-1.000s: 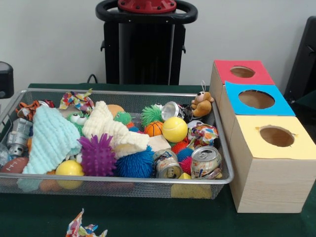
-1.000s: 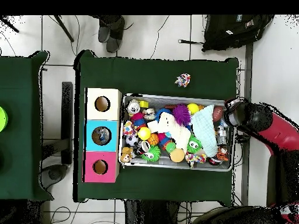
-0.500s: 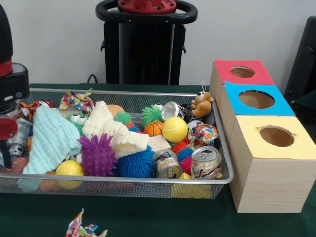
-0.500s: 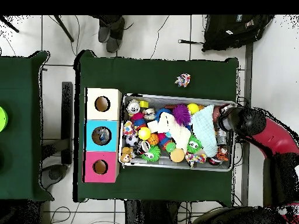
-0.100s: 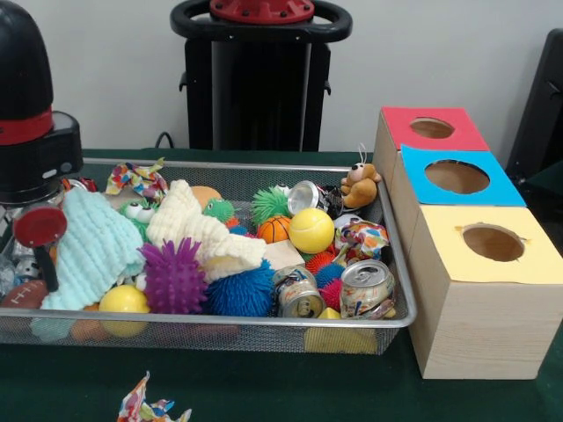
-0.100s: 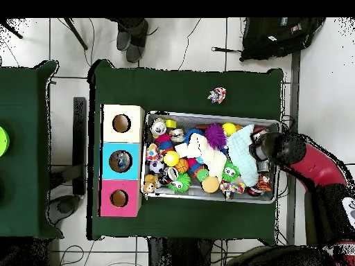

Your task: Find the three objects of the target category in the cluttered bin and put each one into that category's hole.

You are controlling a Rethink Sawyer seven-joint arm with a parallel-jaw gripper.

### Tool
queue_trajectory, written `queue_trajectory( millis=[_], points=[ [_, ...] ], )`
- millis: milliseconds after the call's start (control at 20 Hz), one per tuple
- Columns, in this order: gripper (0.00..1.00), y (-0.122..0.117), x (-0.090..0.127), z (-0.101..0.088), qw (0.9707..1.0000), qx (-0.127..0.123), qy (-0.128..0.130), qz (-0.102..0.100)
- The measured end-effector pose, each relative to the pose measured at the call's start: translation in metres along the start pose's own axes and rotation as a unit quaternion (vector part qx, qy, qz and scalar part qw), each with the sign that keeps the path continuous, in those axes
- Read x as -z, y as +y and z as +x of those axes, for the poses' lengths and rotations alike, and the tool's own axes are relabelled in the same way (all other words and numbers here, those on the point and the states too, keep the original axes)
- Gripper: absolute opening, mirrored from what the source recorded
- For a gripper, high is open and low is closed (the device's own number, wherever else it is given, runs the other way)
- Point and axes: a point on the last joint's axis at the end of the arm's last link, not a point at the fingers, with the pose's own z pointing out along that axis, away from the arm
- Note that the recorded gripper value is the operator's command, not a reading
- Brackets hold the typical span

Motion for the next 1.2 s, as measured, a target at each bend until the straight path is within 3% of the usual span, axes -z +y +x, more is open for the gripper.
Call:
queue_trajectory(
  millis=[600, 1200],
  points=[
    [1.00, 0.004, -0.002, 0.006, 1.0000, 0.005, 0.002, 0.002],
    [1.00, 0.005, 0.001, -0.022, 0.9998, 0.000, -0.021, 0.002]
  ],
)
